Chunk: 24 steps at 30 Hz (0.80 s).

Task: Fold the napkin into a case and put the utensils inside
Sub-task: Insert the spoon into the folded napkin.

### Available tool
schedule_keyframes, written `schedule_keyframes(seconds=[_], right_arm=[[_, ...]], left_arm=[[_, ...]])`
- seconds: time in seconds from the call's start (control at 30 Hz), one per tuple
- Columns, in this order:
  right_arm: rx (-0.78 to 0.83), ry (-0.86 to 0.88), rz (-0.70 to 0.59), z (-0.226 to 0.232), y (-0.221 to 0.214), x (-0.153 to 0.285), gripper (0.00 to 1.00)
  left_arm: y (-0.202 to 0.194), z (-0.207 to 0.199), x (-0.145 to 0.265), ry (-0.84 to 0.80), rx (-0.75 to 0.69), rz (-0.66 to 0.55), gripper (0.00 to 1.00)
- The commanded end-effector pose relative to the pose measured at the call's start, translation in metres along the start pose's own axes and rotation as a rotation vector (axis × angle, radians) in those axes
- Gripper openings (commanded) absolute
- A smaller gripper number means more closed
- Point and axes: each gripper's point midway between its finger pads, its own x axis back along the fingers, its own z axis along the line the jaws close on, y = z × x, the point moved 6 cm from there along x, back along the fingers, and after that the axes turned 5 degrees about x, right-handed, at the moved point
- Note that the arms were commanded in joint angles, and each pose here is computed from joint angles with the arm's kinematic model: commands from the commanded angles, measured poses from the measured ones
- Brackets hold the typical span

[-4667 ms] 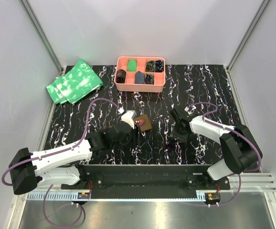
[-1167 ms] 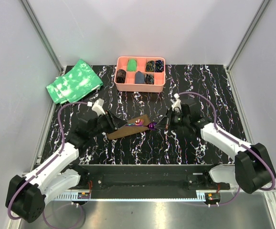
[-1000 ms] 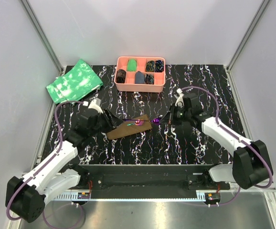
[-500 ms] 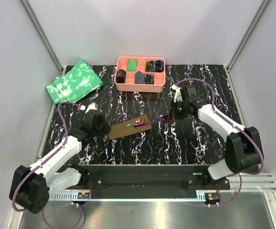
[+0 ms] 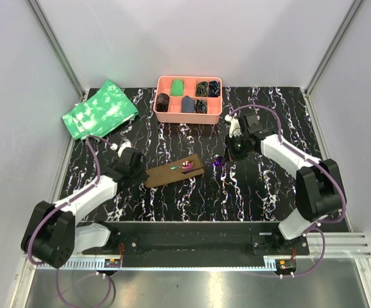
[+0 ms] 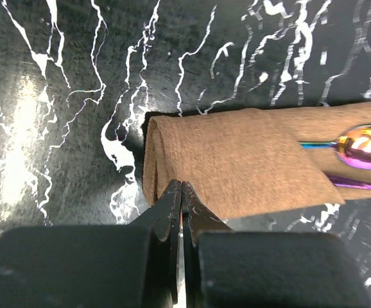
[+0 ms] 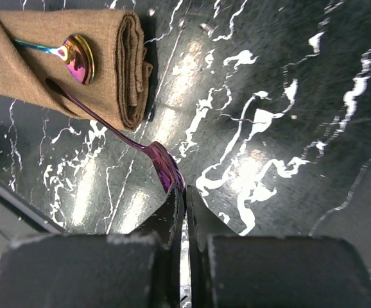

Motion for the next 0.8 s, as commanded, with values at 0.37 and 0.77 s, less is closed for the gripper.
schedule_keyframes(seconds=[0.37, 0.77], right_arm=[[-0.059, 0.176, -0.020, 0.022, 0.026, -0.018, 0.00], [-0.049, 0.231, 0.024, 0.061, 0.040, -0.048, 0.00]], left_arm=[[-0.010, 0.007, -0.023, 0.012, 0.012, 0.004, 0.00], [-0.009, 0.005, -0.019, -0.018, 0.022, 0.000, 0.00]])
